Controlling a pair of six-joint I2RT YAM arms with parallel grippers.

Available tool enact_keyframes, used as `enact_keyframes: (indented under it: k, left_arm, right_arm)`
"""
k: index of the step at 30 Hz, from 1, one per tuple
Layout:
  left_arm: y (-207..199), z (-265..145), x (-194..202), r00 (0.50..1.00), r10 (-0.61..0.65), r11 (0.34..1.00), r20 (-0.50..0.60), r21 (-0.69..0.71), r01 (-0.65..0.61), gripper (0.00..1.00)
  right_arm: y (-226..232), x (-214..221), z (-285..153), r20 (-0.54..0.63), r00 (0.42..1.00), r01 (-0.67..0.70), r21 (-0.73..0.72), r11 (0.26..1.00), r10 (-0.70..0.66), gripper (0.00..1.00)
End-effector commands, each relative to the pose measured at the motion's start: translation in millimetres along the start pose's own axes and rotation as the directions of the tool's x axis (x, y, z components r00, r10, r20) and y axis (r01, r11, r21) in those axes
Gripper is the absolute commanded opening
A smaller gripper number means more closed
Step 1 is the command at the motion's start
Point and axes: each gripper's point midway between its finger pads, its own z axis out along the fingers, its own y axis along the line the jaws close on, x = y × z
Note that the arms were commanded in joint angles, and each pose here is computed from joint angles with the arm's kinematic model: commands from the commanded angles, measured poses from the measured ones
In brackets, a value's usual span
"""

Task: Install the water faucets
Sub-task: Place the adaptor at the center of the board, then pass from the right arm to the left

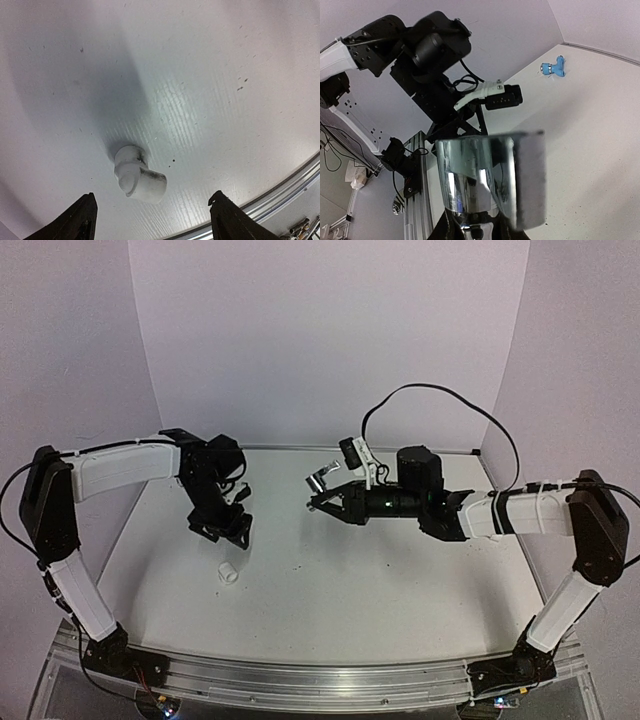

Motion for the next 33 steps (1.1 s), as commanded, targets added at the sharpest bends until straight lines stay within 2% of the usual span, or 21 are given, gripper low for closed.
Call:
enact_keyframes:
  k: [1, 3, 5, 7, 8, 9, 12, 15, 18, 22, 24, 26, 31, 33]
  left_arm:
    - [-47.2, -100.4, -56.5, 0.910, 0.062, 0.974, 0.410, 0.175, -0.145, 0.80]
    - [-85.5, -163.1, -71.5, 0.756, 0.040, 0.894, 0.654, 0.315, -0.320, 0.81]
    - [-118.2, -222.6, -66.9, 0.565, -0.055, 0.753, 0.823, 0.405, -0.518, 0.82]
    - [-133.4, -255.5, -49.8, 0.436, -0.184, 0.611, 0.881, 0.450, -0.651, 0.83]
    - [-134.4, -266.2, -45.5, 0.381, -0.240, 0.576, 0.893, 0.447, -0.685, 0.83]
    - [-134.3, -268.0, -42.5, 0.357, -0.274, 0.558, 0.893, 0.450, -0.698, 0.83]
    - [-139.6, -262.3, -44.4, 0.345, -0.278, 0.548, 0.897, 0.443, -0.710, 0.83]
    - [-159.5, -259.4, -41.4, 0.349, -0.245, 0.497, 0.904, 0.426, -0.756, 0.83]
    - [-167.6, -252.3, -48.8, 0.388, -0.245, 0.480, 0.889, 0.459, -0.748, 0.81]
    - [-175.8, -242.9, -53.5, 0.422, -0.237, 0.460, 0.875, 0.484, -0.745, 0.70]
    - [-178.3, -236.9, -54.9, 0.447, -0.233, 0.450, 0.863, 0.504, -0.738, 0.69]
    - [-176.2, -231.9, -57.2, 0.455, -0.243, 0.464, 0.857, 0.515, -0.721, 0.72]
    - [-158.7, -222.1, -67.6, 0.449, -0.317, 0.546, 0.836, 0.548, -0.634, 0.78]
    - [-158.6, -217.3, -70.2, 0.468, -0.326, 0.545, 0.821, 0.568, -0.617, 0.78]
  right_arm:
    - [36.5, -54.6, -13.9, 0.184, 0.983, 0.046, -0.093, 0.995, -0.028, 0.00]
    - [46.6, -64.2, -15.0, 0.224, 0.975, 0.029, -0.156, 0.987, 0.007, 0.00]
    - [55.2, -74.3, -18.7, 0.279, 0.959, 0.022, -0.215, 0.976, 0.039, 0.00]
    - [61.6, -83.4, -23.8, 0.327, 0.942, 0.015, -0.258, 0.966, 0.073, 0.00]
    - [64.9, -88.7, -26.6, 0.352, 0.931, 0.010, -0.280, 0.960, 0.093, 0.00]
    - [66.8, -93.3, -29.6, 0.377, 0.920, 0.005, -0.297, 0.955, 0.112, 0.00]
    - [69.2, -107.4, -39.3, 0.449, 0.873, -0.023, -0.351, 0.936, 0.190, 0.00]
    - [70.9, -116.0, -40.0, 0.449, 0.845, -0.082, -0.429, 0.900, 0.291, 0.00]
    - [73.3, -121.5, -40.7, 0.453, 0.822, -0.092, -0.492, 0.866, 0.345, 0.00]
    - [68.8, -118.7, -35.7, 0.448, 0.819, -0.107, -0.494, 0.863, 0.358, 0.00]
    - [68.7, -119.0, -35.7, 0.450, 0.818, -0.106, -0.494, 0.863, 0.358, 0.00]
    - [69.4, -120.1, -36.7, 0.453, 0.817, -0.104, -0.495, 0.863, 0.358, 0.00]
    - [75.5, -122.8, -42.0, 0.464, 0.815, -0.083, -0.497, 0.863, 0.346, 0.00]
    - [76.5, -124.1, -42.4, 0.465, 0.816, -0.078, -0.500, 0.863, 0.343, 0.00]
